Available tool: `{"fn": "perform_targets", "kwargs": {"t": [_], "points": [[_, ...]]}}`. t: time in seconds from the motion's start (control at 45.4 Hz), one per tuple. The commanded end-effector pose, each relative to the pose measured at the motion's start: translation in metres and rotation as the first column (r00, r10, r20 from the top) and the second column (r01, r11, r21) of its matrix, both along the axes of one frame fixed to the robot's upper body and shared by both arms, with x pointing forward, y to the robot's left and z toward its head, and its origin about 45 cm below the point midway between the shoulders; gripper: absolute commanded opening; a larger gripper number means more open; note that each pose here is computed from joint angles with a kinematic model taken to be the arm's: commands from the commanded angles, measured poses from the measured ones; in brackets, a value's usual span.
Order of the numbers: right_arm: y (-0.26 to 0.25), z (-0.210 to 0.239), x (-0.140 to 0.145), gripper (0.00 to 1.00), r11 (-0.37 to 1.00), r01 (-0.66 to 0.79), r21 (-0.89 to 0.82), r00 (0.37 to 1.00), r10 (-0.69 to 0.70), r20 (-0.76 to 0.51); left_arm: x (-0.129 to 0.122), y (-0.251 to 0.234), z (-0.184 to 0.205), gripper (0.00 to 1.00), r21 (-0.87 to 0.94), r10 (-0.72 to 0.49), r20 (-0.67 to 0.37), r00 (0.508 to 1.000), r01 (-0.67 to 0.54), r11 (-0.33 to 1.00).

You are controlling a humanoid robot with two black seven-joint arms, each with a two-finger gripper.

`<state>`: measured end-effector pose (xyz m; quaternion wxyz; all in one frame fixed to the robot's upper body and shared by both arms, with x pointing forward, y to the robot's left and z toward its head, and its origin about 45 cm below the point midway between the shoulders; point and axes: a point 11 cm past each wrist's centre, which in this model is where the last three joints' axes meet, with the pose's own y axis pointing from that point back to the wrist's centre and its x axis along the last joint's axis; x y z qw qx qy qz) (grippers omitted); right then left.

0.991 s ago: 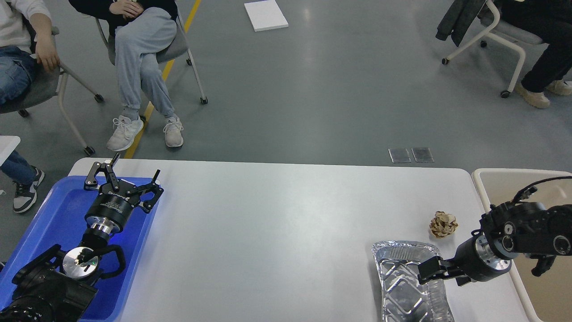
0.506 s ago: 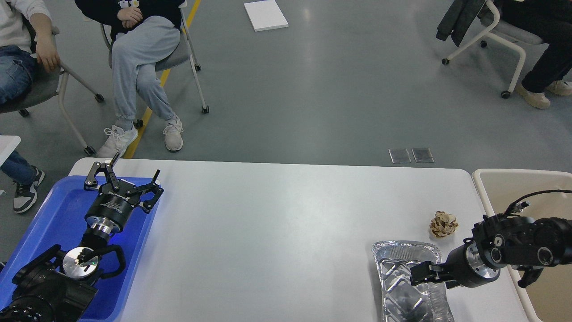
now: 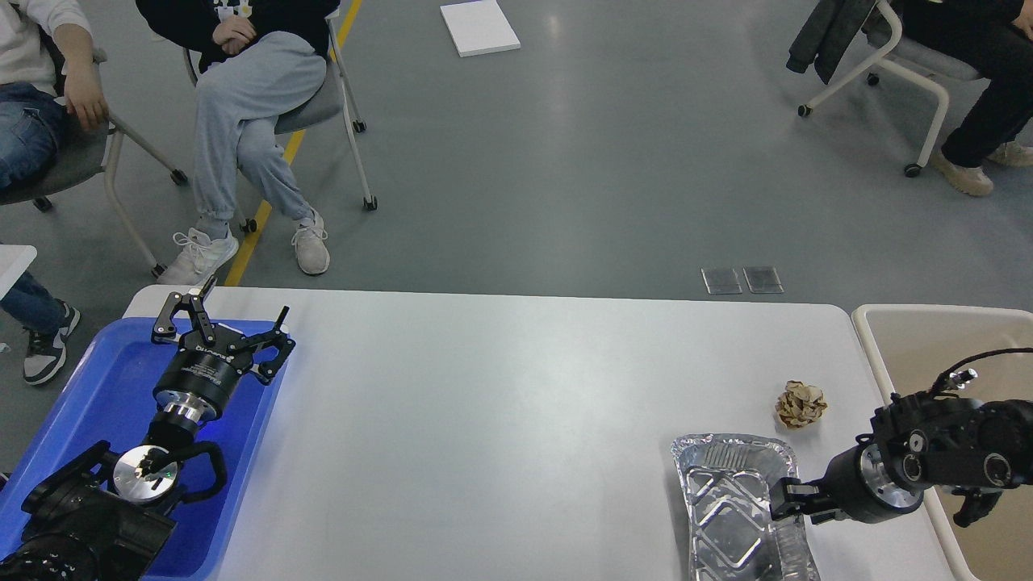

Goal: Tidy desktop
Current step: 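Close the right gripper on the foil tray's rim, then lift the foil tray with the right gripper toward the bin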

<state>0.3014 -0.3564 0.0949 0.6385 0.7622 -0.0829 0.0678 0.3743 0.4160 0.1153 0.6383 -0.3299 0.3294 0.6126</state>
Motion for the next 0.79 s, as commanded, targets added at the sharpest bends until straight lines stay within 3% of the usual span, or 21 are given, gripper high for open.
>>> {"fn": "perform_targets", "kwargs": {"t": [0.0,0.484,0.77], "points": [[-0.006,-0.002,-0.007,0.02,1.000,-0.004,-0.018,1.000,0.004,-0.024,0.000,0.000,0.000,1.00,0.000,0.000,0.000,1.000,0.000,1.000],[-0.008,0.002,-0.007,0.00,1.000,0.002,-0.019,0.999,-0.003,-0.052,0.000,-0.001,0.000,1.00,0.000,-0.002,0.000,1.000,0.002,1.000],[-0.007,0.059,0.017,0.00,0.998,-0.041,-0.050,0.999,0.041,-0.002,0.000,-0.001,0.000,1.00,0.000,-0.003,-0.001,1.000,0.003,1.000]]}}
